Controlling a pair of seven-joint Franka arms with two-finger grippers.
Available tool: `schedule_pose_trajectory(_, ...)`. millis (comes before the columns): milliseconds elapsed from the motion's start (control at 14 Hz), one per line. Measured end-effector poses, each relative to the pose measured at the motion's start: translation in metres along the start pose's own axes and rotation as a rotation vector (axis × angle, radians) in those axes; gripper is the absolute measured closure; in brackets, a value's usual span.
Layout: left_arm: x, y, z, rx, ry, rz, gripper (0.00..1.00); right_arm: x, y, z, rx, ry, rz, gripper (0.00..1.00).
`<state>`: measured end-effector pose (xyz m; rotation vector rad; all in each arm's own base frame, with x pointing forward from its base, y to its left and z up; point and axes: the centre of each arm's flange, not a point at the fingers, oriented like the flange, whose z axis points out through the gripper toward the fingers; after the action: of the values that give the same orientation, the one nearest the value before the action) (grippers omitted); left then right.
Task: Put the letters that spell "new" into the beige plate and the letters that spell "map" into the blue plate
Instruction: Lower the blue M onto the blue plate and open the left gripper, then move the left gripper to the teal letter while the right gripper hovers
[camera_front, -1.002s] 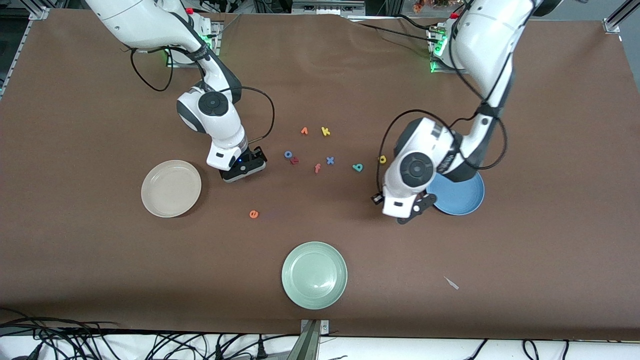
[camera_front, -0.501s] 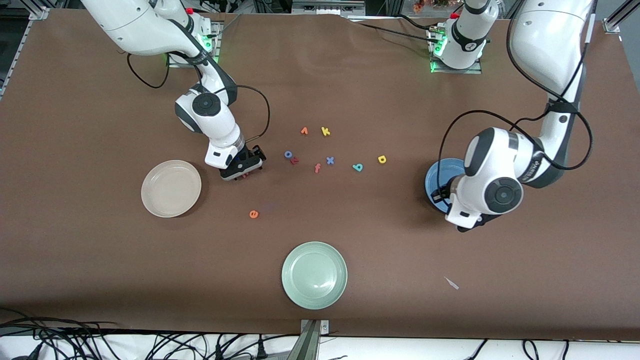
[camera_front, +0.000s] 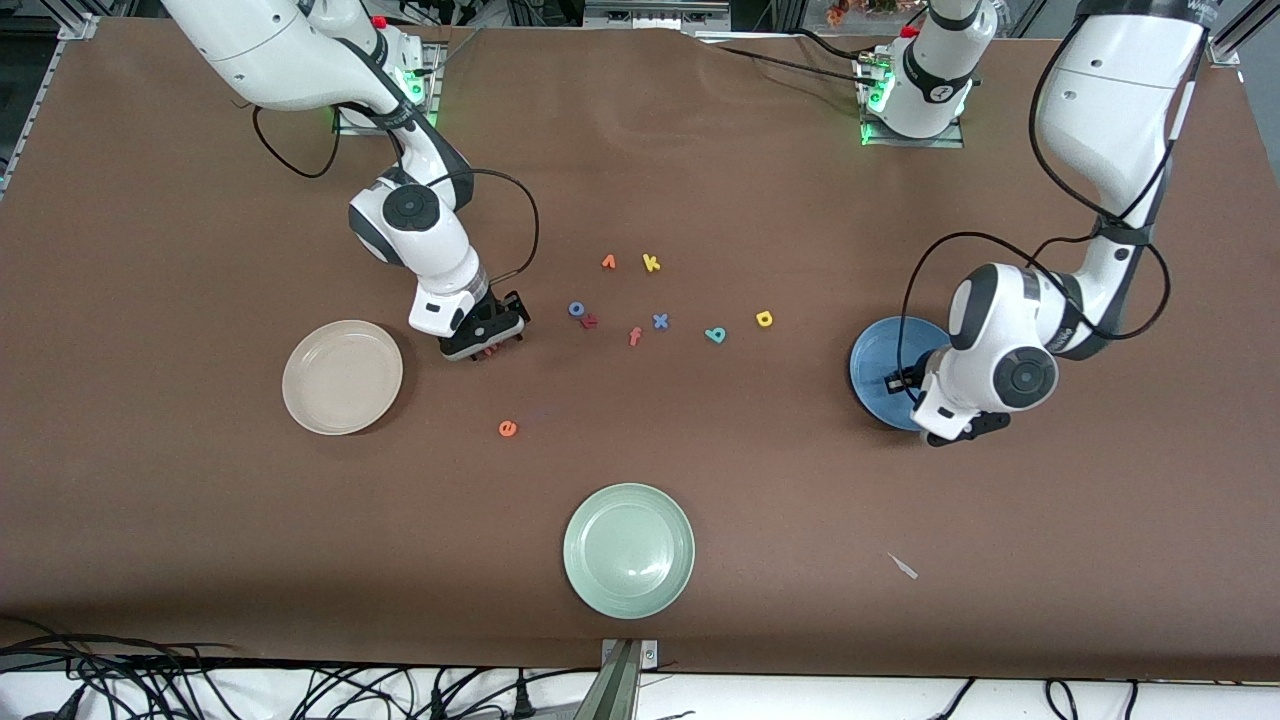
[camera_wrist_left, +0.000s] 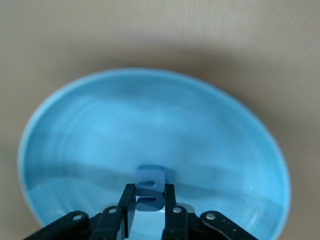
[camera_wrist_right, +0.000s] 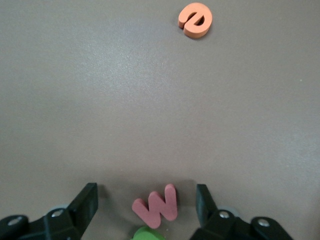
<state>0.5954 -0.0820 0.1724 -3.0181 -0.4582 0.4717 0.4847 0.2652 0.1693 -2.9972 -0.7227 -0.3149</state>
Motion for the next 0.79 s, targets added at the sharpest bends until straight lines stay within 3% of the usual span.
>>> schedule_pose_trajectory(72, -0.002, 0.001, -0.001, -0.002, 0.005, 0.003, 0.59, -0.001, 0.0, 0.0, 0.0, -0.001, -0.003, 0.26)
schedule_pose_trajectory(143, -0.003, 0.002, -0.007, -0.005, 0.012, 0.005, 0.5, -0.001, 0.0, 0.0, 0.0, -0.002, -0.007, 0.26)
schedule_pose_trajectory(286, -0.006, 0.003, -0.025, -0.007, 0.024, 0.01, 0.3, 0.0, 0.0, -0.001, -0.001, 0.002, -0.012, 0.4)
schedule_pose_trajectory(358, -0.01, 0.004, -0.037, -0.004, 0.024, 0.013, 0.22, 0.0, 0.0, -0.002, -0.001, 0.002, -0.015, 0.4)
schedule_pose_trajectory(501, -0.023, 0.01, -0.072, -0.002, 0.034, 0.032, 0.02, 0.001, 0.001, -0.004, -0.003, 0.006, -0.022, 0.58)
schedule_pose_trajectory(573, -0.032, 0.017, -0.089, -0.005, 0.044, 0.049, 0.0, 0.001, 0.001, -0.004, -0.003, 0.006, -0.027, 0.58)
schedule_pose_trajectory(716, -0.058, 0.042, -0.118, -0.01, 0.061, 0.103, 0.0, 0.002, 0.003, -0.004, -0.005, 0.007, -0.029, 0.73)
schedule_pose_trajectory(788, -0.076, 0.062, -0.128, -0.014, 0.068, 0.127, 0.0, 0.002, 0.004, -0.004, -0.006, 0.008, -0.029, 0.75)
